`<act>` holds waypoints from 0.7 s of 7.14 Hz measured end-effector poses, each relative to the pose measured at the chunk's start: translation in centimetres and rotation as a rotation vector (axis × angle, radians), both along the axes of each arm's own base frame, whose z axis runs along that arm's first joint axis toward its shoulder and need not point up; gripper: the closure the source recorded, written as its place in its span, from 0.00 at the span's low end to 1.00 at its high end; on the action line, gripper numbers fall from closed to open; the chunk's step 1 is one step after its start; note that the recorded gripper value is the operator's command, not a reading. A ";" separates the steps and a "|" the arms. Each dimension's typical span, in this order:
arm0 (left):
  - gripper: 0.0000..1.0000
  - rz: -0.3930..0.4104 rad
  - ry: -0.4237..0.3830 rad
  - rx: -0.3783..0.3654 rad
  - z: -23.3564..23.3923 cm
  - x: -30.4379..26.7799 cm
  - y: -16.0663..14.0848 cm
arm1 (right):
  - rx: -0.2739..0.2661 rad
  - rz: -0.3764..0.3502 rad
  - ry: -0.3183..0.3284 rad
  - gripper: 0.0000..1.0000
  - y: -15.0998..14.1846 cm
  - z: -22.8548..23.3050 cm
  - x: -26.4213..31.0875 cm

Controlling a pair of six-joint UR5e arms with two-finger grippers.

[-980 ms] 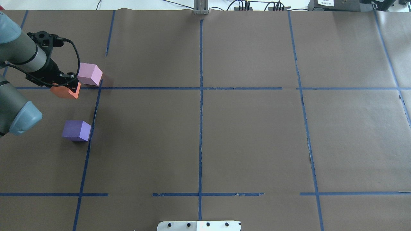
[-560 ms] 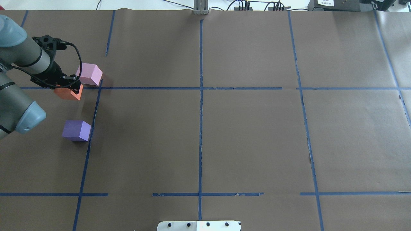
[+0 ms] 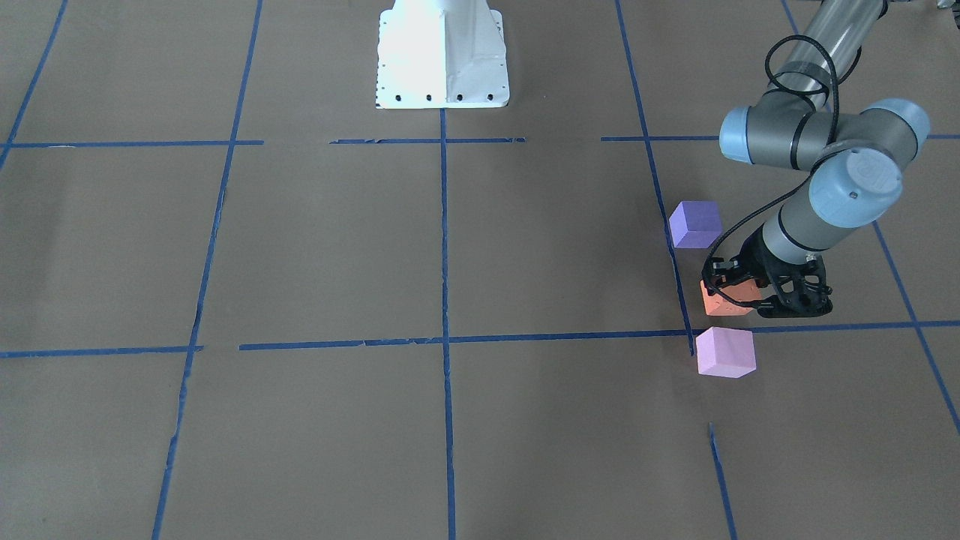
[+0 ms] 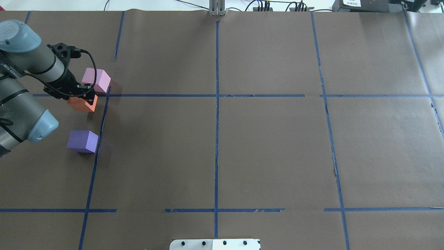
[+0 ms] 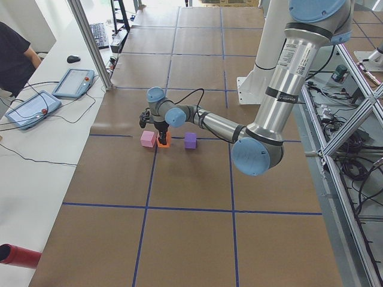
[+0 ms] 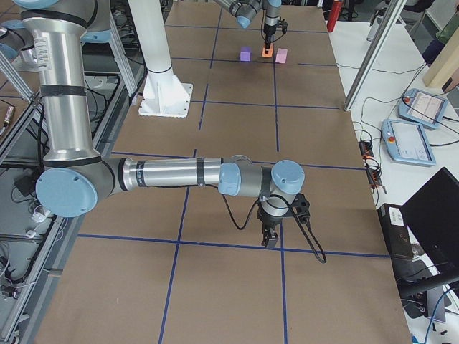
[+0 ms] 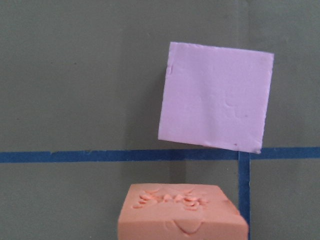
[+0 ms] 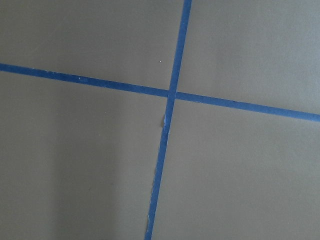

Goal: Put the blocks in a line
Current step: 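Carry the orange cube with the left gripper toward the pink cube, then lower the orange cube between the pink and purple cubes, open left gripper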

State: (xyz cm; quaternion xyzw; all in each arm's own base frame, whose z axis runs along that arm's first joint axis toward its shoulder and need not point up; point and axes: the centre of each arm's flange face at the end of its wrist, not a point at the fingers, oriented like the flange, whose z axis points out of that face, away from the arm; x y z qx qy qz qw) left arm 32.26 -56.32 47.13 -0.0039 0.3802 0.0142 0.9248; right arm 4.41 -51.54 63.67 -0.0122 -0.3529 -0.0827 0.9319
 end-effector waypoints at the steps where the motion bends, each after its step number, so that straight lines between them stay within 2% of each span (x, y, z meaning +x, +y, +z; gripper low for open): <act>1: 0.86 0.008 0.002 -0.005 0.1 0.5 0.1 | 0.000 0.000 0.000 0.00 0.0 0.0 0.0; 5: 0.83 0.036 0.026 -0.033 0.8 1.4 0.5 | 0.000 0.000 0.000 0.00 0.0 0.0 0.0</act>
